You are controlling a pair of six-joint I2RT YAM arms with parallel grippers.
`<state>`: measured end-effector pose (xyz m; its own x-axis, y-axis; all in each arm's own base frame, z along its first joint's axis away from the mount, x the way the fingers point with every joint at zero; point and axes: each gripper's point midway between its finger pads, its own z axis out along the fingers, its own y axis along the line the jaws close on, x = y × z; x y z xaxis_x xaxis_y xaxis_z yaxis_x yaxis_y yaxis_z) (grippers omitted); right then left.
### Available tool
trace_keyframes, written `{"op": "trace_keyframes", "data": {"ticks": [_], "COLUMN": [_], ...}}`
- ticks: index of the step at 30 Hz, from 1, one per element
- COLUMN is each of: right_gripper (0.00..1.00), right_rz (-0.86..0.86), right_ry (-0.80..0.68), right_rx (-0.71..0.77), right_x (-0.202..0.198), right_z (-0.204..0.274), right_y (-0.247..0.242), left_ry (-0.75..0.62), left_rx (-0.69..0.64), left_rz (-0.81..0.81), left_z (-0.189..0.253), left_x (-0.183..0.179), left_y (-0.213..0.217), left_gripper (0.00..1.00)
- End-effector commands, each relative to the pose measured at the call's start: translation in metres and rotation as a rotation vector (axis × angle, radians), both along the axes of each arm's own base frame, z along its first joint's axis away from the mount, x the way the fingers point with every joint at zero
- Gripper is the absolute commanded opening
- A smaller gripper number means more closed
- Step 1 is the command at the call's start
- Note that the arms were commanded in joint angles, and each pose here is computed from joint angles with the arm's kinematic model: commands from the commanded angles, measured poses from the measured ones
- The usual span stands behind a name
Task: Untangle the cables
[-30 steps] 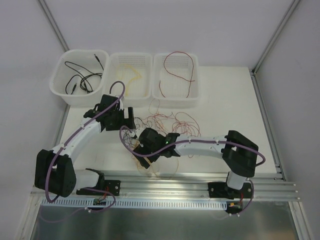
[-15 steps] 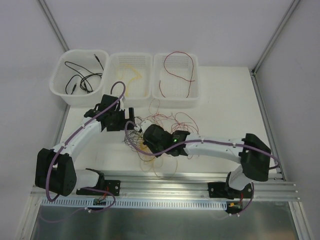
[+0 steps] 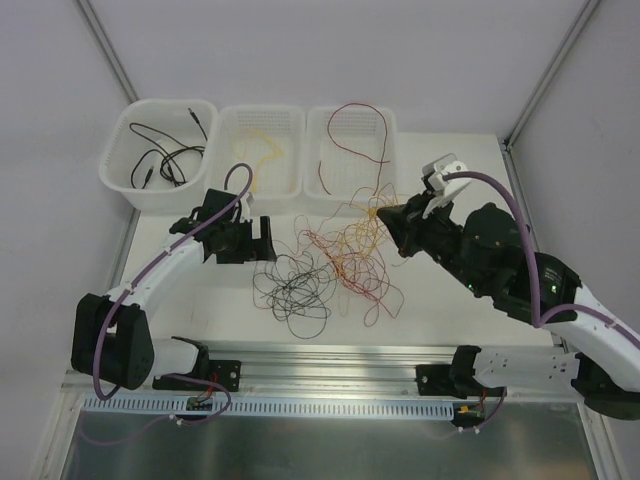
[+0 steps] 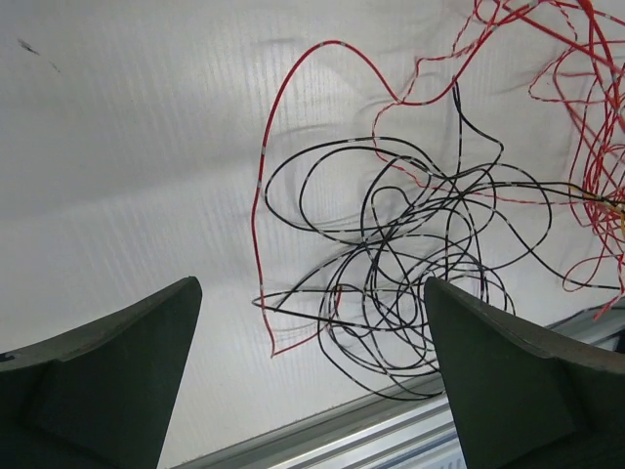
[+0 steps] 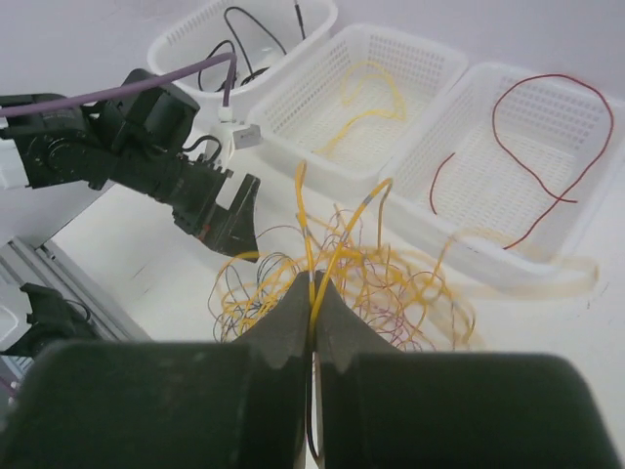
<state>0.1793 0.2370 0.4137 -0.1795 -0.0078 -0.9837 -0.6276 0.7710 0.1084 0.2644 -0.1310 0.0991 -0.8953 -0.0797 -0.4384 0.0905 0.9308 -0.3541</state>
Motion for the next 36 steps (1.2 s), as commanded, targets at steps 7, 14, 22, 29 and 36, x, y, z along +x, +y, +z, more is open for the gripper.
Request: {"op": "trace_keyframes", "data": {"ticks": [7,14,22,29,36], "right_gripper": [0.01,0.01,0.01,0.01,0.04], "right_rz": [-0.077,-0.028,-0.068,-0.104,-0.263], "right_ry": [-0.068,-0.243,-0.398,-0.171,0.217], "right_rx": [-0.008,0.079,0.293,0.042,-0.137], "right_x": [0.022,0.017,0.008,0.034,0.061], "right_z": [0.036,0.153,0.195,0.084,-0.081], "right_y": [-0.008,-0.020,-0.044,-0.012,-0.023], "left_ry": [-0.014,-0.008,-0.042,-0.186,-0.411], "left_rx": [-0.077,-0.089,-0.092,-0.211,-0.294], "left_rz": [-0.052,-0.064,-0.068,-0.175,-0.314], "left_z": [0.011,0.011,0.017,0.049,0.088], "left_x": [0.004,0.003,0.005,0.002,-0.009], "left_y": [-0.016,-0.019,-0.019,-0.038,-0.057], "left_gripper": [0.99,0.99,0.99,0.99,0.99]}}
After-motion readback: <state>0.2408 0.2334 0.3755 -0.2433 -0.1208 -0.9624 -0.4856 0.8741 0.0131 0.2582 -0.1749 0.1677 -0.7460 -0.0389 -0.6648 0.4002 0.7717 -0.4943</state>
